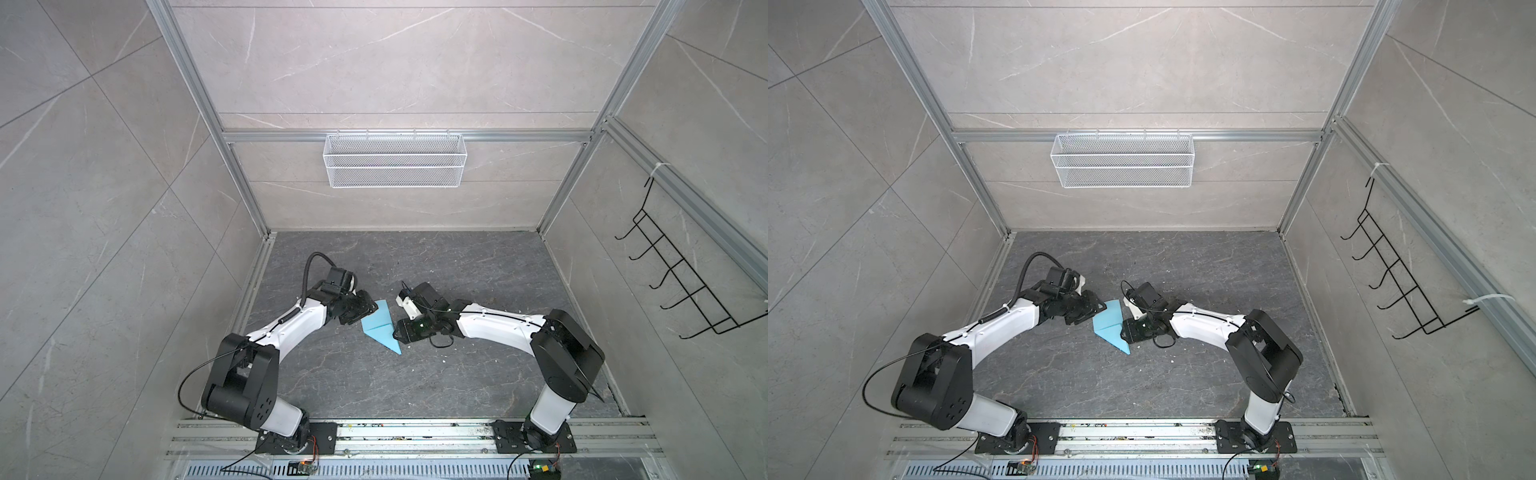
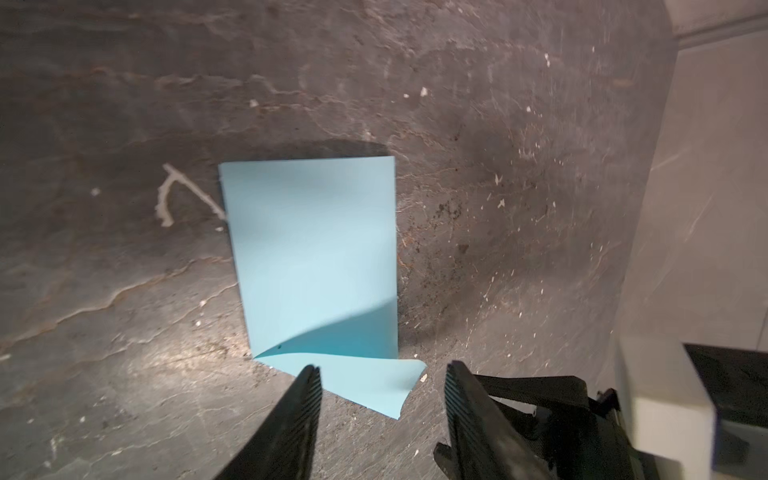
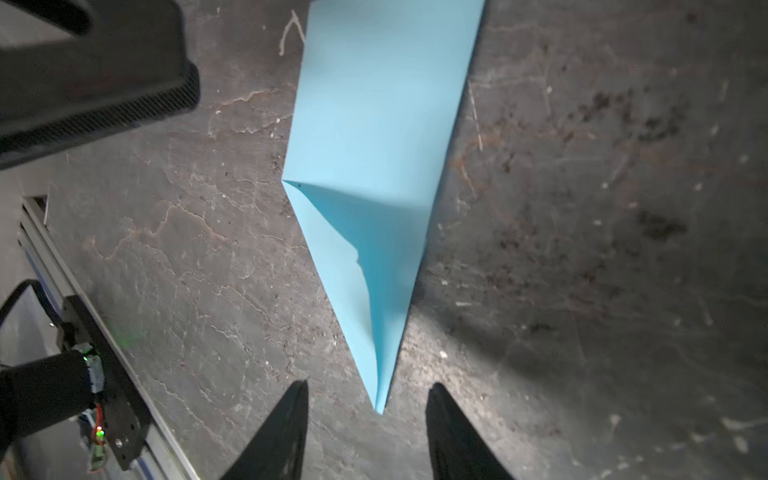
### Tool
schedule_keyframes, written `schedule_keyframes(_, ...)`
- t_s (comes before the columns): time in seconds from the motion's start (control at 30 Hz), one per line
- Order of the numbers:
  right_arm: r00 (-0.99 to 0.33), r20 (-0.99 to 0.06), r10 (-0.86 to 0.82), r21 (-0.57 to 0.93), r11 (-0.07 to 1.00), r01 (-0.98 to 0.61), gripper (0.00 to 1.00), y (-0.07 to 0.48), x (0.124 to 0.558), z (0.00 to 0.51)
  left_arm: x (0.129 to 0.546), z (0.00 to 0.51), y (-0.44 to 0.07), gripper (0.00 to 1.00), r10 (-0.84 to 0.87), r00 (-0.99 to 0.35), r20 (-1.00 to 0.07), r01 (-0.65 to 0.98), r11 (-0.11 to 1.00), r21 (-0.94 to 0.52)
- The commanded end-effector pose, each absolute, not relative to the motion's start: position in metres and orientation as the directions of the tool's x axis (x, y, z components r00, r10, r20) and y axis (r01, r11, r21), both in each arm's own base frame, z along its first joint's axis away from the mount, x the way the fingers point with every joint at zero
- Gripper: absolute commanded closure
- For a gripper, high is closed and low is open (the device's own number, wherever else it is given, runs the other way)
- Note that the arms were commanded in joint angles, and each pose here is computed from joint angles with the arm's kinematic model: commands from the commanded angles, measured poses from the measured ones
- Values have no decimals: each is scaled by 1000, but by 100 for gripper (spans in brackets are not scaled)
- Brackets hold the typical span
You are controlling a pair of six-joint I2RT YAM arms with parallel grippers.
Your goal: Fold a paper plane with a square sheet of paper (pick it up from the middle)
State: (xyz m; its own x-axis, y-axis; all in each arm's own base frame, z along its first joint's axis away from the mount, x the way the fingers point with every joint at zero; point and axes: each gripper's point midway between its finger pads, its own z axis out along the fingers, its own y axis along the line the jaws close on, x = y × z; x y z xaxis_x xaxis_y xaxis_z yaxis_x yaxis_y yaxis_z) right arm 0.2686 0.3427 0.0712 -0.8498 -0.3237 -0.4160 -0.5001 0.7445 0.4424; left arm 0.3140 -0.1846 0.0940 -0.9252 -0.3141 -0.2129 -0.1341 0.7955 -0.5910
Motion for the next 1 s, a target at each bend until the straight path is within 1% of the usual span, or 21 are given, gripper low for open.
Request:
schedule_keyframes(0.0,-742,-516,-428,405,642,-651,48,360,278,83,309,94,-179,27,-364,-906,-215,-149,751,-644)
schedule_keyframes(0.03,-720,-526,-452,394,621,-677,48,362,278,83,307,92,-177,23,-366,-902,-227,-142,751,-645)
schedule_keyframes(0.1,-688,-544,-481,363,604,-710,48,364,283,83,303,90,-175,17,-366,-898,-245,-129,751,-648)
schedule_keyframes(0.2,-683,-547,-484,375,588,-717,49,369,291,78,298,86,-174,9,-364,-895,-257,-115,745,-657)
schedule_keyframes(0.3,-689,-547,-475,400,574,-714,54,375,298,74,295,80,-172,2,-369,-895,-252,-121,743,-658)
schedule_keyframes(0.33,-692,-549,-468,417,564,-713,57,378,299,74,294,78,-171,1,-373,-894,-248,-128,744,-656)
schedule_keyframes(0.4,-706,-543,-455,445,556,-702,63,382,302,71,294,76,-172,1,-375,-895,-243,-130,739,-662)
schedule_keyframes(0.5,-723,-539,-432,478,549,-685,70,385,307,69,294,72,-171,1,-376,-896,-234,-137,738,-660)
schedule_keyframes(0.73,-748,-531,-397,499,567,-655,95,378,313,59,292,69,-178,2,-376,-905,-200,-135,699,-702)
schedule_keyframes(0.83,-764,-525,-375,512,579,-635,97,374,316,56,291,67,-185,3,-359,-915,-183,-118,672,-731)
schedule_keyframes(0.97,-788,-510,-345,531,595,-604,97,368,321,51,291,60,-191,8,-348,-925,-151,-124,653,-747)
